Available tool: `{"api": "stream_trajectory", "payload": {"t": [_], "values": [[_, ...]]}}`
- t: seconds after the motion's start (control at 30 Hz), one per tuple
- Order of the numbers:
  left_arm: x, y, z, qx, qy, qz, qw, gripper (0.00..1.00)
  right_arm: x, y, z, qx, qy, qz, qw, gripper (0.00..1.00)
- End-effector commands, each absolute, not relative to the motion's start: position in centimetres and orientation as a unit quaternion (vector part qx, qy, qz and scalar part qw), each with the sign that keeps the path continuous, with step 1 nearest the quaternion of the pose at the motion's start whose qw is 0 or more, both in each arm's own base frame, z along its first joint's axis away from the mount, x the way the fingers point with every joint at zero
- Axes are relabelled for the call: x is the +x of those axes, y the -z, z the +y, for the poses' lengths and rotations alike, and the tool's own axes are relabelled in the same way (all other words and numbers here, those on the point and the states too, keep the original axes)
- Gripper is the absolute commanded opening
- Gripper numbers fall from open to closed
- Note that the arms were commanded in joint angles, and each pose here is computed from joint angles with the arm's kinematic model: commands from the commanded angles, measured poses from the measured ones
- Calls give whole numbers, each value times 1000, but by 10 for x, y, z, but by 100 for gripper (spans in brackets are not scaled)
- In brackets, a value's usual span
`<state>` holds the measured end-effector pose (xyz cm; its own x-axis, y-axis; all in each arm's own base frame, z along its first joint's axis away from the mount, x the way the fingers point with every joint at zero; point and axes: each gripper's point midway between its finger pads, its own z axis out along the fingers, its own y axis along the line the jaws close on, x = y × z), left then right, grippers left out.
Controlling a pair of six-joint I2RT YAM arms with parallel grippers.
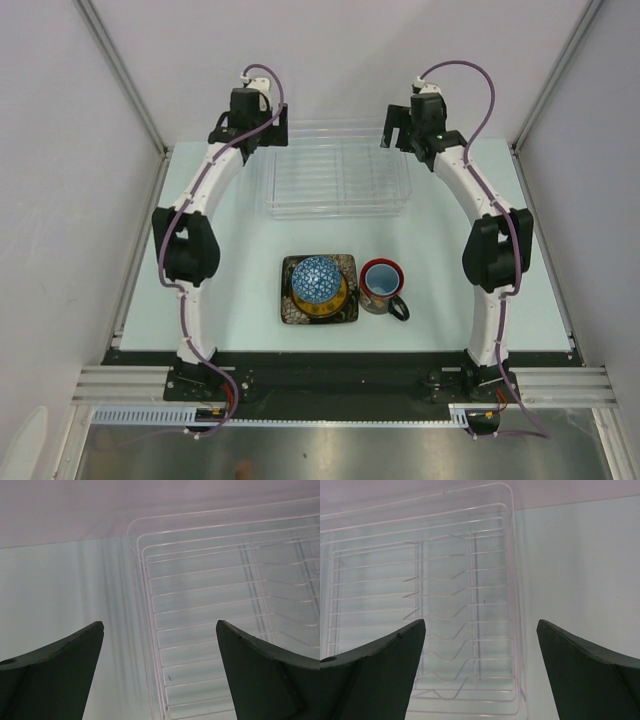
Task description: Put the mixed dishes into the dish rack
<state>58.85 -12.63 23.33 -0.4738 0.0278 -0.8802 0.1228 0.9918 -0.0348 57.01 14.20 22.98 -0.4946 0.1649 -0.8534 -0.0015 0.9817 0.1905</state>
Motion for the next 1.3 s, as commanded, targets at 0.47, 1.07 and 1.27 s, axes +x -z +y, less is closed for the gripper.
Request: {"api": "stream_trajectory", "payload": {"t": [0.47,1.07,1.27], "values": [[583,-167,-118,54,17,875,482,100,541,-144,103,69,-27,895,439,100],[500,-110,-115,85,27,900,427,95,474,-114,97,68,6,920,386,100],[481,-104,-115,92,32,902,420,95,442,-92,94,65,12,930,362,100]]}}
